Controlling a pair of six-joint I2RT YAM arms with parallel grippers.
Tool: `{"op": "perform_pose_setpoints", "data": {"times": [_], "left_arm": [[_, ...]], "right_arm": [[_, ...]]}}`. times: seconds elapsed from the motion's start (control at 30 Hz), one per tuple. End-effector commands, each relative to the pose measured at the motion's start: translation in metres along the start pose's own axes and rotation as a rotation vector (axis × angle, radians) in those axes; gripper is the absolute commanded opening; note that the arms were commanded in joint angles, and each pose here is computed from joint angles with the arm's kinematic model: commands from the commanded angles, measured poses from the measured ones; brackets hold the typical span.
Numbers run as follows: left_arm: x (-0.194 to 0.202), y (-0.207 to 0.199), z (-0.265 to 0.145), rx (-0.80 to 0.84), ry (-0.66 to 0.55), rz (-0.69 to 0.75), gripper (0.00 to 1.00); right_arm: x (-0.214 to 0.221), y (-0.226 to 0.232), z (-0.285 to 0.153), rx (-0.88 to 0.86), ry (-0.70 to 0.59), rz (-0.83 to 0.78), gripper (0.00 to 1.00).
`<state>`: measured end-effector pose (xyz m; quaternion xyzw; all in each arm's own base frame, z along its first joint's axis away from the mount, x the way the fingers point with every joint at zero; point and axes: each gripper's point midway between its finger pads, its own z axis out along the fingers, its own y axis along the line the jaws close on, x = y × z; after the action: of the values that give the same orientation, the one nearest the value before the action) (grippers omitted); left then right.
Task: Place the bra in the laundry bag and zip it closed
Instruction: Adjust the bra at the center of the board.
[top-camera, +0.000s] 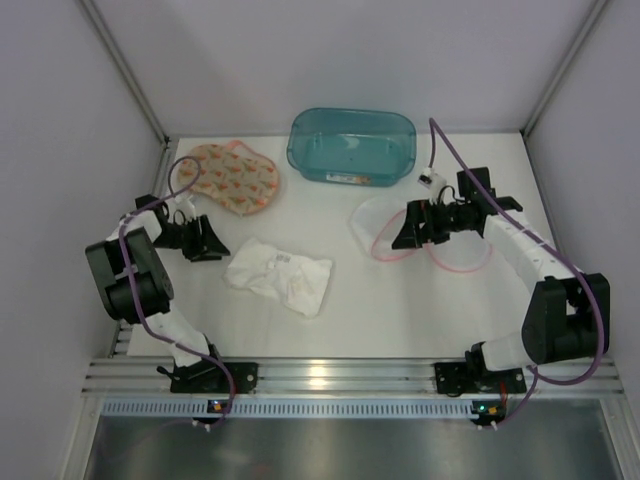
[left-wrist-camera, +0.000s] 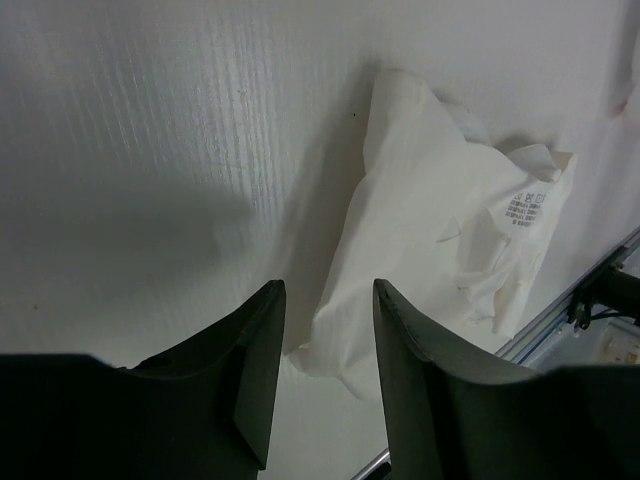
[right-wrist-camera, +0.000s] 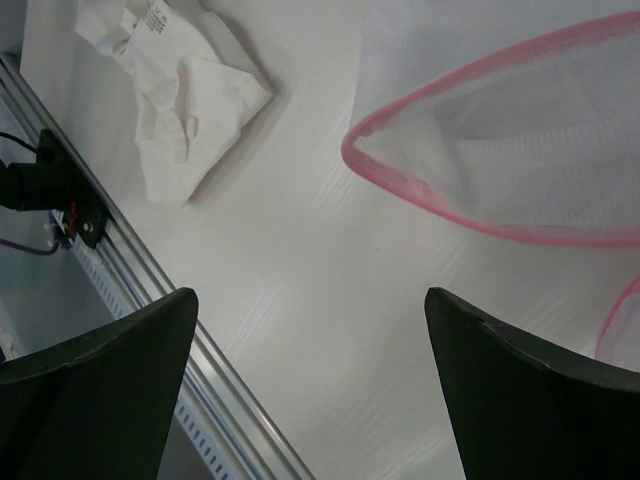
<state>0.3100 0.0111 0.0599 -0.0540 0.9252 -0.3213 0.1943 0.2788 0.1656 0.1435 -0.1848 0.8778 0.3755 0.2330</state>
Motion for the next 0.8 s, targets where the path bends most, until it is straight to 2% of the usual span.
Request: {"op": "perform_pose_setpoints", "data": {"times": [0.0,0.13,0.3,0.57,0.77], "left_arm": [[-0.009,-0.004,0.01,0.092,-0.015,0.027,0.46],[-0.005,-0.003,0.021,0.148,-0.001,0.007,0.45],[0.003,-0.003,0.029,0.188,0.023,-0.03,0.38],[-0.004,-0.014,0.014,0.212,-0.03,-0.011,0.02],[-0.035,-0.025,-0.024,0.065,-0.145,0.116,0.0]], "right_arm": [[-0.008,0.008,-0.006,0.0,-0.021,-0.067,0.97],[-0.01,0.008,-0.008,0.004,-0.014,-0.071,0.97],[-0.01,0.007,-0.007,0.007,-0.006,-0.065,0.97],[-0.014,0.005,-0.006,0.015,-0.005,-0.064,0.97],[-0.015,0.005,-0.006,0.012,-0.008,-0.07,0.97]]}}
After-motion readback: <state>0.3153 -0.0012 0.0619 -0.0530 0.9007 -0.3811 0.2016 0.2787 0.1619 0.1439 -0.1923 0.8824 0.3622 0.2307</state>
